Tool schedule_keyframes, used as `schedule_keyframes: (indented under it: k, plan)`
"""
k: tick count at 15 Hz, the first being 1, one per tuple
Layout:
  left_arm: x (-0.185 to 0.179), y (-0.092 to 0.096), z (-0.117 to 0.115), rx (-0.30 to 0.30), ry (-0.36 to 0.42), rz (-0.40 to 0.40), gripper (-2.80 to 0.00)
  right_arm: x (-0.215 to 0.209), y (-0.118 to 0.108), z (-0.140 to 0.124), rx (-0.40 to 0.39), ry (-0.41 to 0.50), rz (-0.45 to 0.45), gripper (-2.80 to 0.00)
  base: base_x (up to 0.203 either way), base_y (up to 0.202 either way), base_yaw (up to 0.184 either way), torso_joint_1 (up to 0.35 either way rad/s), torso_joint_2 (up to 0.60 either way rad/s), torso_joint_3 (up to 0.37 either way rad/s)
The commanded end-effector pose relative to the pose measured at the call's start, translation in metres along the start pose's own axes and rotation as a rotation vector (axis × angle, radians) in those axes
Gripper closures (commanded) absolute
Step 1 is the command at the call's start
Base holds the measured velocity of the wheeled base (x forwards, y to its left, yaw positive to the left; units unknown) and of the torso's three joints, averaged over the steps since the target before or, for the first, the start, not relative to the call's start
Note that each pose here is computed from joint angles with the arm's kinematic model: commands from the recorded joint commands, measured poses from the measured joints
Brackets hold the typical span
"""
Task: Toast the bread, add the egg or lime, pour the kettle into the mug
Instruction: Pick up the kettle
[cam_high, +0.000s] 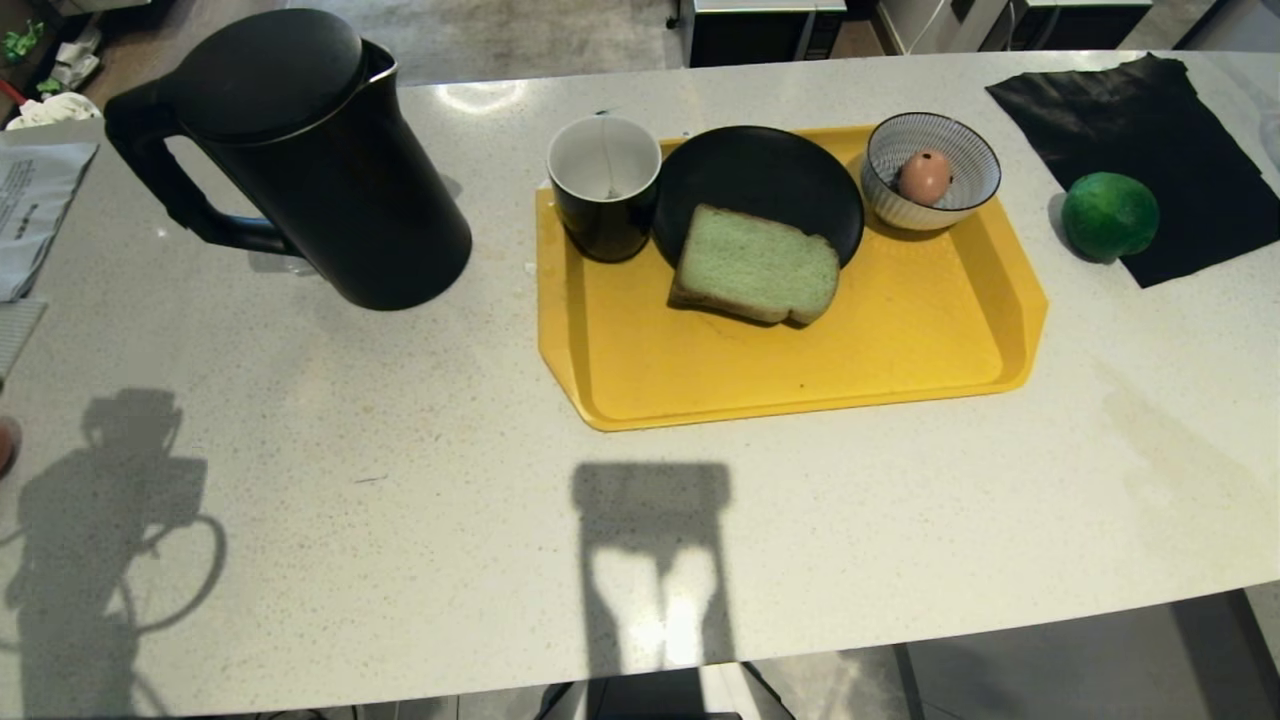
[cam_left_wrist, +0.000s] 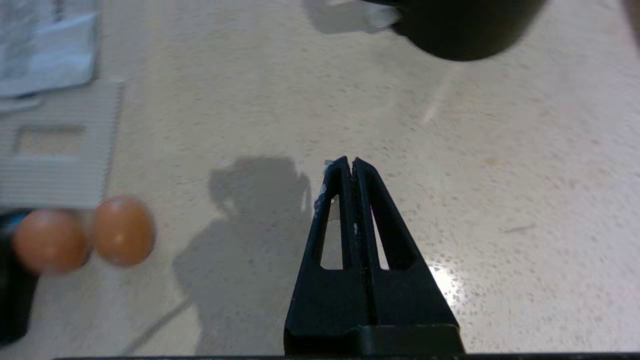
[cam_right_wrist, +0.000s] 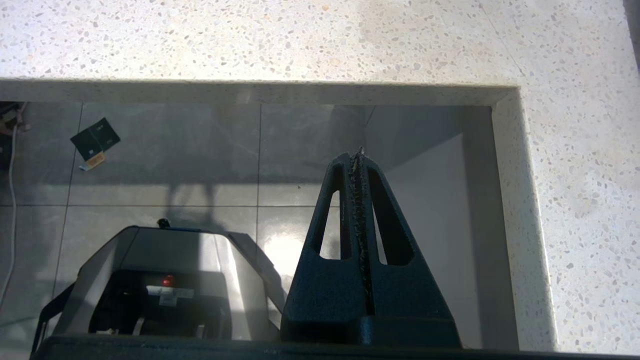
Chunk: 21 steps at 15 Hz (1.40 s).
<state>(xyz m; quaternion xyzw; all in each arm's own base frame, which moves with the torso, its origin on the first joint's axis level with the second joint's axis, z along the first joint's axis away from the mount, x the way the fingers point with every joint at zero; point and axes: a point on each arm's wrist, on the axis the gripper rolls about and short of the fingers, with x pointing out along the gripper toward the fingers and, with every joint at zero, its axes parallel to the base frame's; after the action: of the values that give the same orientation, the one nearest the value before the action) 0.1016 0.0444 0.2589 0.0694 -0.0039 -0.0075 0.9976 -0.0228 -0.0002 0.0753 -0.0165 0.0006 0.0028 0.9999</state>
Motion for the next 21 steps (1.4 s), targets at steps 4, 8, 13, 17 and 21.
schedule_keyframes:
  k: [4, 8, 13, 17, 21]
  plan:
    - [0.021, 0.013, -0.029, 0.069, -0.089, -0.023, 0.00, 0.000, 0.000, 0.000, -0.001, 0.001, 0.001, 0.00, 0.000, 0.000, 0.000, 0.000, 0.00, 0.000]
    - [0.042, 0.026, -0.030, 0.131, -0.163, -0.011, 0.00, 0.000, 0.000, 0.000, -0.001, 0.003, 0.001, 0.00, 0.000, 0.000, 0.000, 0.000, 0.00, 0.000]
    - [0.057, 0.034, -0.025, 0.219, -0.303, 0.002, 0.00, 0.000, 0.000, 0.000, -0.001, 0.002, 0.001, 0.00, 0.000, 0.000, 0.000, 0.000, 0.00, 0.000]
    - [0.060, 0.024, -0.013, 0.158, -0.448, 0.009, 0.00, 0.000, 0.000, 0.000, -0.001, 0.002, 0.001, 0.00, 0.000, 0.000, 0.000, 0.000, 0.00, 0.000]
    - [0.053, 0.012, -0.027, -0.016, -0.472, 0.039, 0.00, 0.000, 0.000, 0.000, -0.001, 0.002, 0.001, 0.00, 0.000, 0.000, 0.000, 0.000, 0.00, 0.000]
